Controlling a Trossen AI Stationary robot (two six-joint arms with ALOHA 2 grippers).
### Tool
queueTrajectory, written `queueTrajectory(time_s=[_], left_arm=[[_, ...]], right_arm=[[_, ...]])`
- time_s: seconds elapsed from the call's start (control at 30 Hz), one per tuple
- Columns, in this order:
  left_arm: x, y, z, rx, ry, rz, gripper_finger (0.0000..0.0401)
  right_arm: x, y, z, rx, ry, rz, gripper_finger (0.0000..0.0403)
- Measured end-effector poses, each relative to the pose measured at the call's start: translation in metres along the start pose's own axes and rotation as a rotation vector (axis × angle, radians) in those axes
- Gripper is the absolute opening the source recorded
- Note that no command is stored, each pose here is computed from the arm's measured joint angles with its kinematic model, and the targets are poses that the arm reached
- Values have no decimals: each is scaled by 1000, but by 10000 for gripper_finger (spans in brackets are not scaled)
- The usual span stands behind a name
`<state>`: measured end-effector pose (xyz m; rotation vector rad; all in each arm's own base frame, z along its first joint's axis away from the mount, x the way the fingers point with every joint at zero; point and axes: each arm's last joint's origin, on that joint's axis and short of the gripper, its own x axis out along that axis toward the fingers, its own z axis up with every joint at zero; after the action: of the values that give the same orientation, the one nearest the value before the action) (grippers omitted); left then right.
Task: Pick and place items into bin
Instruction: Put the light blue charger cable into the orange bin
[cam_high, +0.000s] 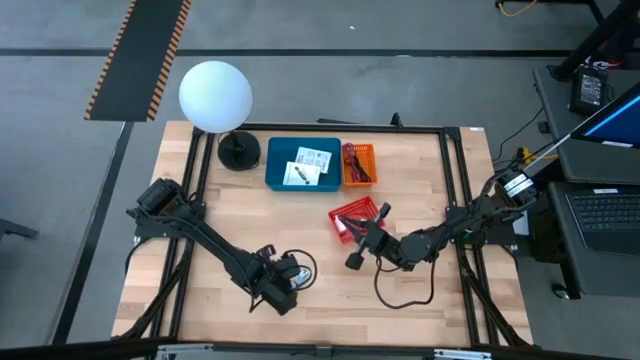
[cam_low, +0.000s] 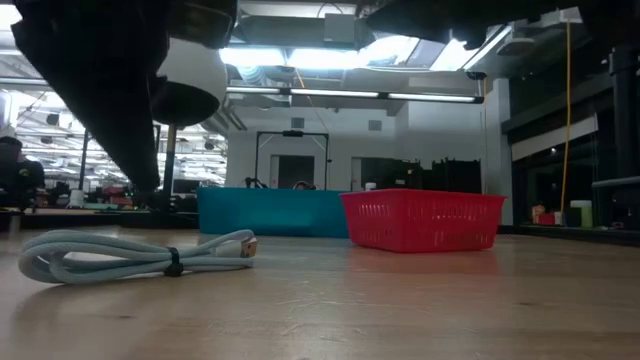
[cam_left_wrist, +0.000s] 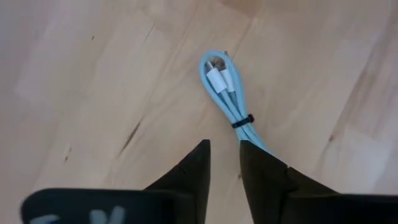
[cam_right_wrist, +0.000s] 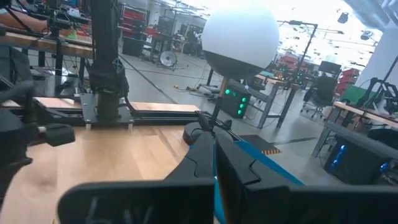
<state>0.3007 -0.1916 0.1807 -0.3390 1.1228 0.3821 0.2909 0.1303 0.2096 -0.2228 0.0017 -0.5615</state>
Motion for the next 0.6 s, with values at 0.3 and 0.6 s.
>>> queueTrajectory(time_s=[0.3, 0.6], left_arm=[[5, -5, 1, -81, -18, -31, 140], [14, -12, -6, -73, -22, -50, 164]], right_arm=[[-2, 1, 0, -4, -1, 7, 0], [-2, 1, 0, -6, -1, 6, 0]])
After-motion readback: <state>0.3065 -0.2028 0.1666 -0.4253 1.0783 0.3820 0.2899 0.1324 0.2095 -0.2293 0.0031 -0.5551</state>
